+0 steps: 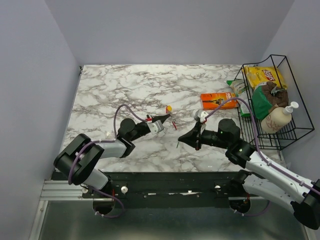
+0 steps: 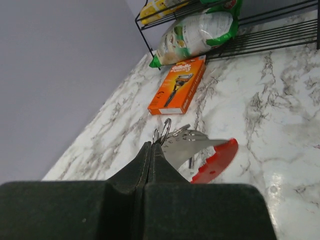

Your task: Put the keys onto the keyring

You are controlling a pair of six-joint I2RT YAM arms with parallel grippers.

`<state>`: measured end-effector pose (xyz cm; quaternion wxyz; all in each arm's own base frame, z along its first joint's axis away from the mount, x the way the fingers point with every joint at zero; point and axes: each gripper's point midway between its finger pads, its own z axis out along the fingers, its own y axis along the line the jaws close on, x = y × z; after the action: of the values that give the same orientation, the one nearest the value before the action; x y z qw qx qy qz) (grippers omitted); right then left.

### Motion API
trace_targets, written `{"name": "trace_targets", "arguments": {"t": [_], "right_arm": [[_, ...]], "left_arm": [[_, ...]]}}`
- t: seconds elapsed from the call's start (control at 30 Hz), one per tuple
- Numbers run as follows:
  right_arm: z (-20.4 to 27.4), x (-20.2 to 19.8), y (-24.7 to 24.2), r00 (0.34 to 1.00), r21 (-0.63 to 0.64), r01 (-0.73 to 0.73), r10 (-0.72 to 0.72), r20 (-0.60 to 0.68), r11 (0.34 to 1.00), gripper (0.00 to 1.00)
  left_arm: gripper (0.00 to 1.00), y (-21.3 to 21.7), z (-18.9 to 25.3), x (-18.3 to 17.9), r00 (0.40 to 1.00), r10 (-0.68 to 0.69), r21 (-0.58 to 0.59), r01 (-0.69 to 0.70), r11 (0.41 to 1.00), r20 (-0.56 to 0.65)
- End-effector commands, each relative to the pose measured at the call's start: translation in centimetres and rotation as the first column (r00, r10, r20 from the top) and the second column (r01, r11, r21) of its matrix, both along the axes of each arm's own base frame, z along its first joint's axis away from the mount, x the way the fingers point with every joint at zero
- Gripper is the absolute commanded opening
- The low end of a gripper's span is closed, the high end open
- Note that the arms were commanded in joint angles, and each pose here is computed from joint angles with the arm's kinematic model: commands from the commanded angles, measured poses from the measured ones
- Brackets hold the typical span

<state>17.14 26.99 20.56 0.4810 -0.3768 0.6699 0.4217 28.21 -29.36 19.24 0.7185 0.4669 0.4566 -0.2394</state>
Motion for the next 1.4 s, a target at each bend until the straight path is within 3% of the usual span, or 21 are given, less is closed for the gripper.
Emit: {"name": "trace_targets", "arguments": {"t": [0.0, 0.17, 0.2, 0.23, 0.5, 0.73, 0.97, 1.37], "right_arm": [[-0.9, 1.2, -0.8, 0.999, -0.029, 0.051, -0.051, 0.006, 0.998, 0.01], [-2.2, 2.7, -2.2, 0.992, -0.039, 0.114, -0.116, -0.044, 0.993, 0.0], [-2.3, 2.9, -2.4, 0.991, -0.037, 0.123, -0.125, -0.05, 0.992, 0.01], [-2.4, 3.1, -2.6, 0.989, -0.04, 0.133, -0.135, -0.059, 0.99, 0.01], [-4.4, 4.0, -2.9, 0.973, -0.082, 0.164, -0.175, -0.152, 0.983, 0.01], [-5.5, 3.7, -2.9, 0.968, -0.093, 0.152, -0.167, -0.187, 0.984, 0.01], [-5.5, 2.8, -2.3, 0.977, -0.1, 0.068, -0.087, -0.193, 0.993, 0.01], [-4.9, 2.0, -0.9, 0.98, -0.079, -0.066, 0.05, -0.192, 0.995, 0.01]], "left_arm": [[0.0, -1.7, -1.1, 0.7, 0.996, -0.075, 0.07, 0.072, 0.995, 0.045], [0.0, -2.0, -4.3, -0.1, 0.995, -0.092, -0.033, 0.091, 0.995, -0.03], [0.0, -2.3, -4.0, -1.1, 0.996, -0.087, -0.054, 0.087, 0.995, 0.002], [0.0, -2.2, -4.1, -1.7, 0.996, -0.082, -0.046, 0.084, 0.995, 0.032], [0.0, -3.3, -5.2, -4.4, 0.989, -0.109, -0.065, 0.102, 0.993, -0.105], [0.0, -2.8, -5.6, -5.8, 0.986, -0.102, -0.087, 0.091, 0.992, -0.132], [0.0, -2.5, -2.9, -7.0, 0.98, -0.147, -0.112, 0.132, 0.985, -0.137], [0.0, -2.0, -3.8, -7.9, 0.967, -0.159, -0.105, 0.141, 0.984, -0.197]]}}
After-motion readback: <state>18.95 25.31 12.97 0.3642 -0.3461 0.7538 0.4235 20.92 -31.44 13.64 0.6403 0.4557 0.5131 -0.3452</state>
